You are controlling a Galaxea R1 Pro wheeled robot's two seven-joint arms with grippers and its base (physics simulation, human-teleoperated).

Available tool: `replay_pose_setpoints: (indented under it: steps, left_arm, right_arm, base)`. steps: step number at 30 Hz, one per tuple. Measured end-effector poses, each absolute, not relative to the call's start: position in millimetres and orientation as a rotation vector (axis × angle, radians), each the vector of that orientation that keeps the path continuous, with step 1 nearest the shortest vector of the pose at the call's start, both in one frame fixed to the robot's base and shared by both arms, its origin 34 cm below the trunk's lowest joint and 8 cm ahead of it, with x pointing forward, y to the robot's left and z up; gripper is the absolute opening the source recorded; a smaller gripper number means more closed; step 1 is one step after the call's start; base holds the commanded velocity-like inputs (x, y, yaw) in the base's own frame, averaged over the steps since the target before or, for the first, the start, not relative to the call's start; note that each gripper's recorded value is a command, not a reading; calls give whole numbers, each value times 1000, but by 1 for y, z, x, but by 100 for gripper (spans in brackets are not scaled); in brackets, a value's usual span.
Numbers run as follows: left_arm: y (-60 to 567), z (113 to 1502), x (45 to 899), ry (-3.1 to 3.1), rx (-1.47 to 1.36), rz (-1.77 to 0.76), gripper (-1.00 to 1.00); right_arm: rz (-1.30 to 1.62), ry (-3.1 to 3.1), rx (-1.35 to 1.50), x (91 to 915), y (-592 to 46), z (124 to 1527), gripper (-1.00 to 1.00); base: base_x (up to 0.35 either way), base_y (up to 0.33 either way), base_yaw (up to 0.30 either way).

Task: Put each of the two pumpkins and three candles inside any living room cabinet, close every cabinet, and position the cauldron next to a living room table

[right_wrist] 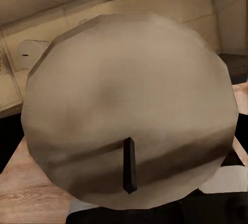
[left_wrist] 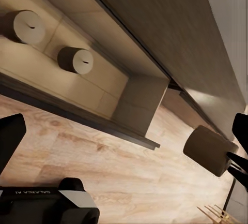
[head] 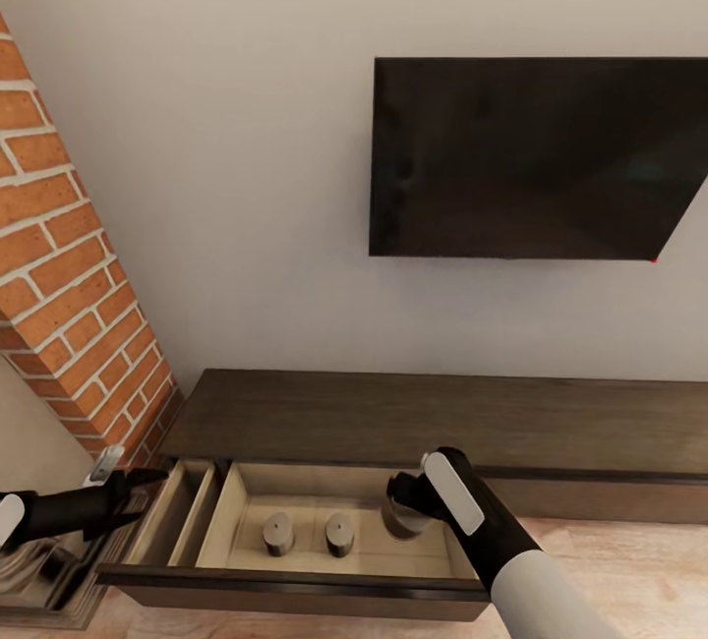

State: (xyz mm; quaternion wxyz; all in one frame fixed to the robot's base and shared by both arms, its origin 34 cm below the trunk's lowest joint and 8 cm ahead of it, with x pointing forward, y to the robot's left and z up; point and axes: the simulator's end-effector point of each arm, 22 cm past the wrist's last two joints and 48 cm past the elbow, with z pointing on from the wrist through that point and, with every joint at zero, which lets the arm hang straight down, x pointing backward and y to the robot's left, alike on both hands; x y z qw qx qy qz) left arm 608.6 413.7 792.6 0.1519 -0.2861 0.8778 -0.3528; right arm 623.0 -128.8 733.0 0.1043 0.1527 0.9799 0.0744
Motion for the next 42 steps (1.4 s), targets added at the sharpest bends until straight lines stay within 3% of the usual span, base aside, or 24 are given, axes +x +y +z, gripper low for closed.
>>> replay_pose_setpoints:
  steps: [9, 20, 42]
  left_arm:
    - [400, 806, 615, 2422, -778, -1173, 100]
    - [401, 806, 614, 2420, -779, -1177, 100]
    - [402, 782, 616, 2420, -779, -1175, 100]
  right_arm:
    - [173, 2860, 420, 629, -130, 724, -100]
    - [166, 2863, 407, 628, -130, 724, -100]
    - [118, 2922, 417, 614, -138, 681, -100]
  base:
    - [0, 0, 0]
    - [144, 106, 0]
    - [7, 4, 0]
